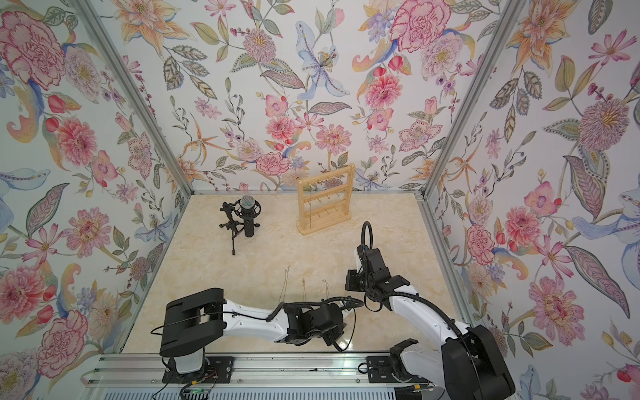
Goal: Take the necklace off the jewelry display stand
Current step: Place the necklace at the center of the board.
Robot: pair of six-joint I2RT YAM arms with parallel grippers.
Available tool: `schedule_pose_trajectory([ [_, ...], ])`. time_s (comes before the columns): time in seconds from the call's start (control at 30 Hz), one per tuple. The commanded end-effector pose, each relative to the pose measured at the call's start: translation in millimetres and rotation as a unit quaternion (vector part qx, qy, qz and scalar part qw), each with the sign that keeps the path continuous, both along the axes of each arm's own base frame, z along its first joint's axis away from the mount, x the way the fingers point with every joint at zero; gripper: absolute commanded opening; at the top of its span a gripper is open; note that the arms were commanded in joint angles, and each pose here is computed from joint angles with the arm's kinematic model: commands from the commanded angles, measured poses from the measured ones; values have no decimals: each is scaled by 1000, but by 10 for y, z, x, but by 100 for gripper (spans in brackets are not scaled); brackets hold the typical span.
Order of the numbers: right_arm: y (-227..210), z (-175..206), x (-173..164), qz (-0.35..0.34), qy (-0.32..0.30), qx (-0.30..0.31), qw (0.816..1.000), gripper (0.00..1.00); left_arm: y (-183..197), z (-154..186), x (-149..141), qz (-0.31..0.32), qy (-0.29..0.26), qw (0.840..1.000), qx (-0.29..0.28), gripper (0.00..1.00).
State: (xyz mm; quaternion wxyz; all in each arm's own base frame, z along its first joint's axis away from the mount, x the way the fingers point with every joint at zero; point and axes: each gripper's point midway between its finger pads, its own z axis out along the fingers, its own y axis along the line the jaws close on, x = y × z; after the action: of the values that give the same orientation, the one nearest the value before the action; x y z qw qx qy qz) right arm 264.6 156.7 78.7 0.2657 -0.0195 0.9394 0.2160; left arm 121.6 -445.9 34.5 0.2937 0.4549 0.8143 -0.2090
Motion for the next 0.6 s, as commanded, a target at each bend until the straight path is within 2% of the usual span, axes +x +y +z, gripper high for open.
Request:
schedule_pose_trajectory([
  [0.0,22,77,119,2,-18,4,1000,0,-5,-118,-64,-15,3,1000,26,26],
  [0.57,-19,-74,268,-6,-6,-1,1000,0,146,-291,-119,-10,29,999,39,21],
])
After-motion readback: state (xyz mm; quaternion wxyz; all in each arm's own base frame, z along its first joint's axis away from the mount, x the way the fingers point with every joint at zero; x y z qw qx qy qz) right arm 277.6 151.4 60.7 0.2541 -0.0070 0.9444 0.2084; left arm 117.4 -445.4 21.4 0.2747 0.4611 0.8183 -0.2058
